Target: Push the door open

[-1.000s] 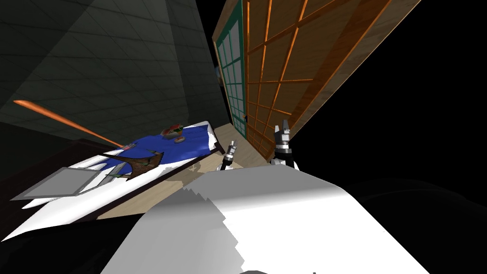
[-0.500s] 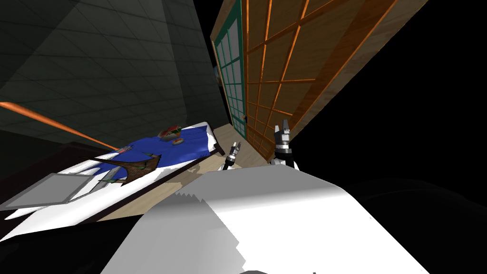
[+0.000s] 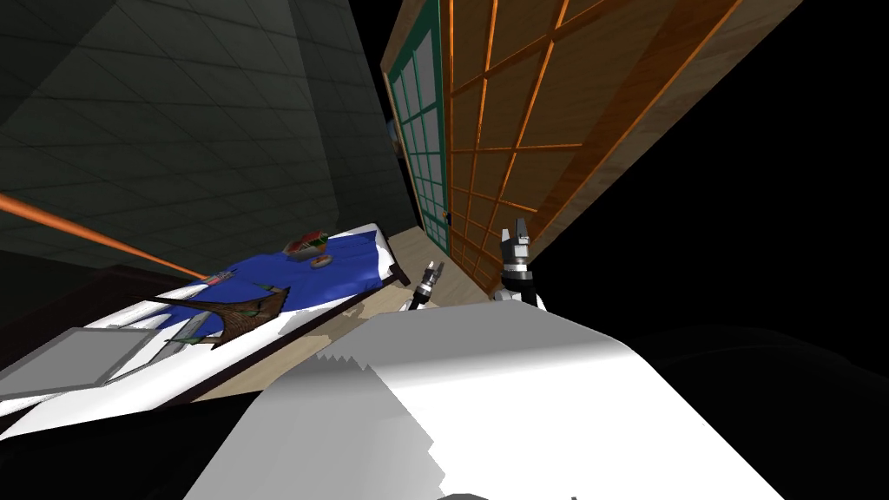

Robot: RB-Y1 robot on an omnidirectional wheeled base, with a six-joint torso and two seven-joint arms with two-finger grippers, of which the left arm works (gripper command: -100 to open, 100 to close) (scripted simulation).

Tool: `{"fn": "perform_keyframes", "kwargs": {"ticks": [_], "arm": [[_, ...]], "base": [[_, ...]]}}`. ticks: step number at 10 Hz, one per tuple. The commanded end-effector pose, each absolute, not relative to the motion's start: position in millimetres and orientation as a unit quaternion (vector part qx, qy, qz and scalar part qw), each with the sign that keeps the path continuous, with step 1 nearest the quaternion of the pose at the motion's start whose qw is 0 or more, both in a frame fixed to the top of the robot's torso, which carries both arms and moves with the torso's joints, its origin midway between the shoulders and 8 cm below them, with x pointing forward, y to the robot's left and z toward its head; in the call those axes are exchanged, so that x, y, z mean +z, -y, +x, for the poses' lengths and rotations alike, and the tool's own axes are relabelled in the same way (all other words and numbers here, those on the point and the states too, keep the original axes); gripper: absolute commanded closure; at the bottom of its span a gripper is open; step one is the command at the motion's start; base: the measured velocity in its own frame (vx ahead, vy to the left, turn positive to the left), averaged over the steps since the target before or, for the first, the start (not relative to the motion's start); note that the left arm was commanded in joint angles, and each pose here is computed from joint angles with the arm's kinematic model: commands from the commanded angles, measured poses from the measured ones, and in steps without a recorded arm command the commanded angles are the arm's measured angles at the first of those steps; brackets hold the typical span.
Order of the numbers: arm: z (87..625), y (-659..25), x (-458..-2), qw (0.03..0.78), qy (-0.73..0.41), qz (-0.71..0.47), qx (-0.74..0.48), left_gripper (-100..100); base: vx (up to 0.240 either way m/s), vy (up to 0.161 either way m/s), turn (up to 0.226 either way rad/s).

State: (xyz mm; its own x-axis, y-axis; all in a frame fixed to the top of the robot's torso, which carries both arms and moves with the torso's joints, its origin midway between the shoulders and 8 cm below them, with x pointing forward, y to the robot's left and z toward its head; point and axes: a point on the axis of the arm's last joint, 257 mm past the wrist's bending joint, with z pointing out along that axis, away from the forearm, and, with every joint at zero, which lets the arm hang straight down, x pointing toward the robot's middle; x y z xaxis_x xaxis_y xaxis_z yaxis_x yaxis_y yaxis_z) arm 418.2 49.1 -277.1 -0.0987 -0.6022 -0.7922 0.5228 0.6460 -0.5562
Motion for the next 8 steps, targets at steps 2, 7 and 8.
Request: {"fn": "perform_keyframes", "kwargs": {"ticks": [2, 7, 8], "arm": [[414, -38, -289, 0.669, -0.621, -0.009, -0.409, -100], [408, -21, -310, 0.664, -0.636, 0.033, -0.391, -100], [406, -17, -315, 0.663, -0.639, 0.043, -0.387, -100]], "base": [[0.077, 0.031, -0.024], [0.066, 0.028, -0.025], [0.076, 0.038, -0.021]]}}
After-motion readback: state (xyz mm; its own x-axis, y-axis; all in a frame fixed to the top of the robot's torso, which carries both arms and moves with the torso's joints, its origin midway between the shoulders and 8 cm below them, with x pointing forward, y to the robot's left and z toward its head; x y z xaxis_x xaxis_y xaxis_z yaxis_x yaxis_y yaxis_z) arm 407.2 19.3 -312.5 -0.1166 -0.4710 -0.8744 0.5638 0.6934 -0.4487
